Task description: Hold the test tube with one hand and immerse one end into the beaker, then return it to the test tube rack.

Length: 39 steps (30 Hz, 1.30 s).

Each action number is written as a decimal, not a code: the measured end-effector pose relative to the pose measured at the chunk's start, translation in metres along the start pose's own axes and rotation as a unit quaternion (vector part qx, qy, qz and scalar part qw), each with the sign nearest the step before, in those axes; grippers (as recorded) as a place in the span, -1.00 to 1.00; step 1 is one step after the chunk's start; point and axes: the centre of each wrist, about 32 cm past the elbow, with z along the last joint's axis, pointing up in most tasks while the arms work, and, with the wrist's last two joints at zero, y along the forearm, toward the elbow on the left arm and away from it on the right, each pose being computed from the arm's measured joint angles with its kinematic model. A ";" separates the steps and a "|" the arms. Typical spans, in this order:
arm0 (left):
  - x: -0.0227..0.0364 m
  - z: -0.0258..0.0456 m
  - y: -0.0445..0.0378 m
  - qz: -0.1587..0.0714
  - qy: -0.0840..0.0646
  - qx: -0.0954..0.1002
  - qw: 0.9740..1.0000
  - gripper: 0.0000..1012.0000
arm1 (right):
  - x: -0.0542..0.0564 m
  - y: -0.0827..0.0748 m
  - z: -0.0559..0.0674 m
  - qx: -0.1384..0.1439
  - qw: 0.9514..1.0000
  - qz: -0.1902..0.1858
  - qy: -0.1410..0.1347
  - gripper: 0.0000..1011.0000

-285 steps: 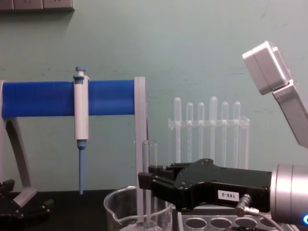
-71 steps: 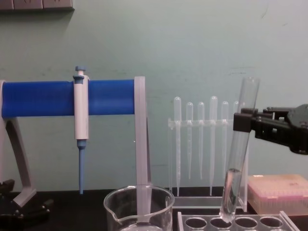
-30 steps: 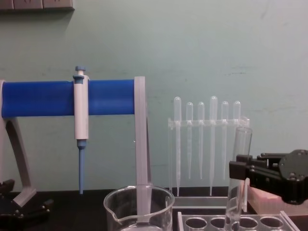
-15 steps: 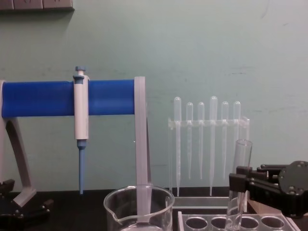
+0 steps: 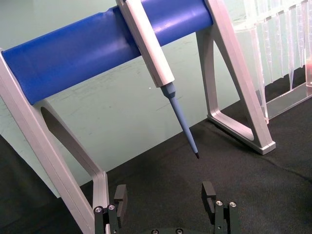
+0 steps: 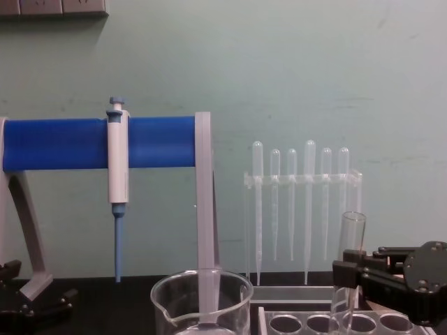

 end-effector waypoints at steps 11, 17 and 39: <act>0.0000 0.0000 0.0000 0.000 0.000 0.000 1.000 0.98 | 0.000 0.000 0.000 0.000 1.000 0.000 0.001 -0.50; 0.0000 0.0000 0.0000 0.000 0.000 0.000 1.000 0.98 | 0.000 0.000 0.000 0.000 1.000 -0.001 0.001 -0.11; 0.0000 0.0000 0.0000 0.000 0.000 0.000 1.000 0.98 | -0.002 -0.001 0.015 0.038 0.999 -0.025 0.013 0.98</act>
